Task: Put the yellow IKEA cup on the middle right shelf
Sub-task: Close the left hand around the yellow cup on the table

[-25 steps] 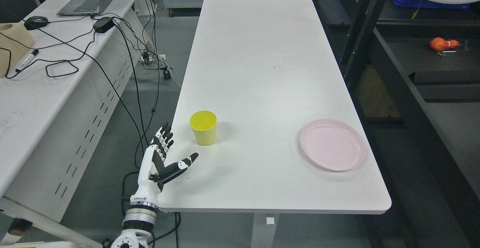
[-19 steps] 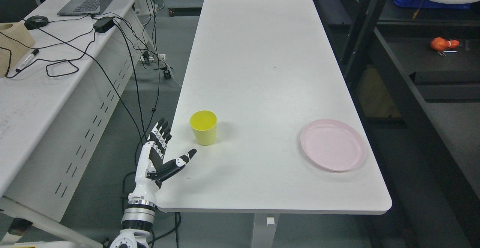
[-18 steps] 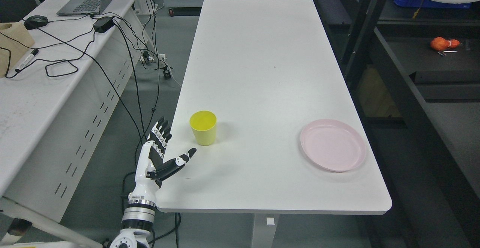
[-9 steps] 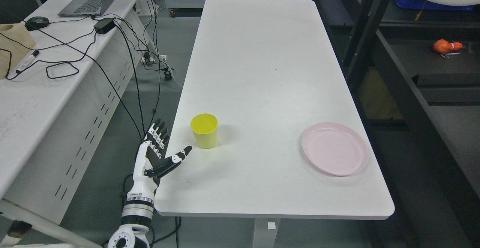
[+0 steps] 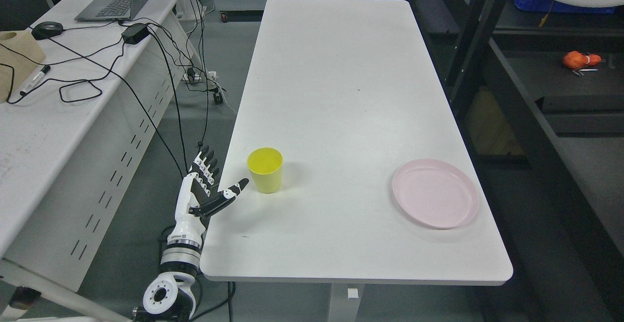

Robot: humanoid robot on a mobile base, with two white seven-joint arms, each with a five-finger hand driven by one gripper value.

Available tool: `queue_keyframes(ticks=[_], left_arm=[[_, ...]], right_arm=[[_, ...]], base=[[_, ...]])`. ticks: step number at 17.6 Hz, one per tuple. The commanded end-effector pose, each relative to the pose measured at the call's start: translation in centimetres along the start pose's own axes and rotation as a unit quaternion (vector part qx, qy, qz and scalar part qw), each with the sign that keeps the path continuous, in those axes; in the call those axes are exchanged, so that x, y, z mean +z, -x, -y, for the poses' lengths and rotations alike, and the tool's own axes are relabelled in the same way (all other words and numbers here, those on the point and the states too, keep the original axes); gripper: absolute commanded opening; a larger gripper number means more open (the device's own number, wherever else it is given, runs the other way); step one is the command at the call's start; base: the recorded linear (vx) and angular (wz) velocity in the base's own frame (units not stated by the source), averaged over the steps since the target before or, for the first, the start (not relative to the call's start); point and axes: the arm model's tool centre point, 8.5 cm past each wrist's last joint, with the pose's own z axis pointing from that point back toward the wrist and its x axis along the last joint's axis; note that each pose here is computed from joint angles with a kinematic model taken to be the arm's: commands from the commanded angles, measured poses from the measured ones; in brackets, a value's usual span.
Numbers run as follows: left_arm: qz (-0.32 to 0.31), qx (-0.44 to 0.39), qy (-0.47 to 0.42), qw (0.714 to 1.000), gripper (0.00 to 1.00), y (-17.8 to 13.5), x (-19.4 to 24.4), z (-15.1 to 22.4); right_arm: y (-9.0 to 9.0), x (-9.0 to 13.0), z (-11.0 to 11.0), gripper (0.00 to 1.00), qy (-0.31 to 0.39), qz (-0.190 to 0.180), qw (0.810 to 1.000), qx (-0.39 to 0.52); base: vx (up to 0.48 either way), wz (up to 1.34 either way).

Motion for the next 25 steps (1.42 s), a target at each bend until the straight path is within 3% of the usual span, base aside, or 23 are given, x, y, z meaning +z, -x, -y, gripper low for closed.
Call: queue_keyframes(ticks=[1,8,18,25], left_arm=[[-0.032,-0.016,0.01,0.999,0.99,1.6,-3.8,0.6],[-0.052,-0.025,0.019,0.998,0.99,2.5,-6.0,1.6],[-0.037,-0.06,0.11,0.991,0.99,3.4,-4.9,7.7],[-0.061,-0.064,0.099,0.991,0.99,5.0,-4.5,6.8]], right_arm=[[0.9,-0.1,1.0,0.99,0.007,-0.008,1.0,-0.002],[0.9,-0.1,1.0,0.99,0.007,-0.008,1.0,-0.002],[0.9,-0.1,1.0,0.99,0.007,-0.008,1.0,-0.002],[0.9,-0.1,1.0,0.99,0.007,-0.008,1.0,-0.002]], base=[[0.0,0.0],[0.0,0.0],[0.0,0.0],[0.0,0.0]])
